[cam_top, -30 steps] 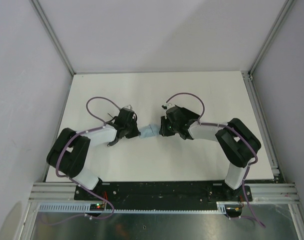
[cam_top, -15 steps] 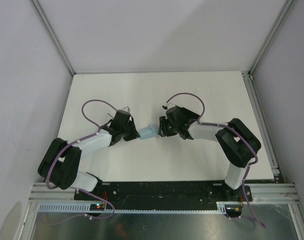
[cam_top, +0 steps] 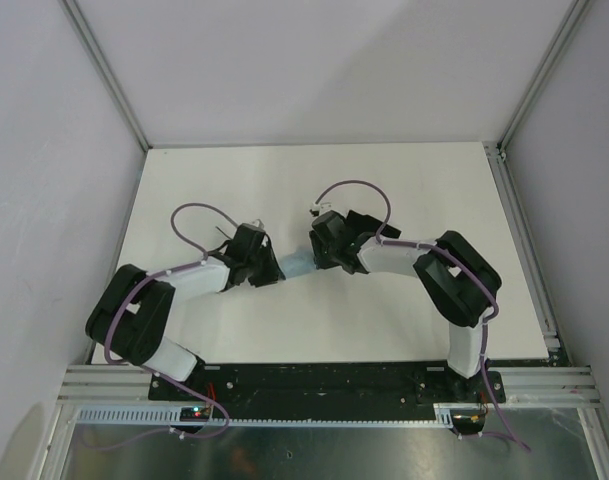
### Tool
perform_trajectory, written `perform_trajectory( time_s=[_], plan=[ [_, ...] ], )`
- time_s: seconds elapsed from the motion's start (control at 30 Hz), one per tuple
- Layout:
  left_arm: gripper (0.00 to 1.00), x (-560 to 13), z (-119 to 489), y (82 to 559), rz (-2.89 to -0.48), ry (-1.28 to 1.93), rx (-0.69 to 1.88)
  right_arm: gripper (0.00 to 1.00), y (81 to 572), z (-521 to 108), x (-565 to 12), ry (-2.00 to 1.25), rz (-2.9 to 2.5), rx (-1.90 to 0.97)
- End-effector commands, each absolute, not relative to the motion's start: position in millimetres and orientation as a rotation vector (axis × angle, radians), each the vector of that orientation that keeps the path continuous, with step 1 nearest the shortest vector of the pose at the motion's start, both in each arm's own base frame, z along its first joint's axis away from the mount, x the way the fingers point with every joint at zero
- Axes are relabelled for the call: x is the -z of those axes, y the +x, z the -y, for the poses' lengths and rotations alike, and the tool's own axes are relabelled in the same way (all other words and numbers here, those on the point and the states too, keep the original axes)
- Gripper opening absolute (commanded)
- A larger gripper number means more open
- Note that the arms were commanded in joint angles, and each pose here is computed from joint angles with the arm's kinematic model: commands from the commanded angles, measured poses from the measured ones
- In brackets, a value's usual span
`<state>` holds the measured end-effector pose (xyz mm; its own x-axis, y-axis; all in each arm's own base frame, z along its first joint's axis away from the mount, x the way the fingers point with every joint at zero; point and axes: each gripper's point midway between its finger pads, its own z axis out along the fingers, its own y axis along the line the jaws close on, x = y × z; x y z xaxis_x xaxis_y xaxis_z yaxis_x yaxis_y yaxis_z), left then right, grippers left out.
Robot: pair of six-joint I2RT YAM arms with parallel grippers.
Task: Organize the sunglasses
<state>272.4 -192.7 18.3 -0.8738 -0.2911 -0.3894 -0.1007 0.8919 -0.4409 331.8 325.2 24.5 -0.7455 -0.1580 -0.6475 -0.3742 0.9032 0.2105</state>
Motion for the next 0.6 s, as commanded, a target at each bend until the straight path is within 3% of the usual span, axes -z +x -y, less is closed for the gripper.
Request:
perform_trajectory(
  time_s=[0.0,0.2,0.4,0.57],
  plan=[
    [0.34,-9.1,189.4,271.9,-2.625,-0.277,0.522,0.26,310.2,-298.1,10.8,-0.453,-2.521,-0.197],
    [0.33,-4.2,189.0,273.4,-2.637,-0.273,0.504,0.14,304.3,-310.0,3.7,-0.449,-2.512,-0.252],
    [0.32,1.3,184.5,274.5,-2.641,-0.272,0.463,0.22,301.3,-322.0,-8.6,-0.448,-2.488,-0.319],
    [0.32,7.9,179.9,273.8,-2.652,-0.274,0.425,0.20,300.4,-322.7,-10.9,-0.449,-2.488,-0.328]
  ],
)
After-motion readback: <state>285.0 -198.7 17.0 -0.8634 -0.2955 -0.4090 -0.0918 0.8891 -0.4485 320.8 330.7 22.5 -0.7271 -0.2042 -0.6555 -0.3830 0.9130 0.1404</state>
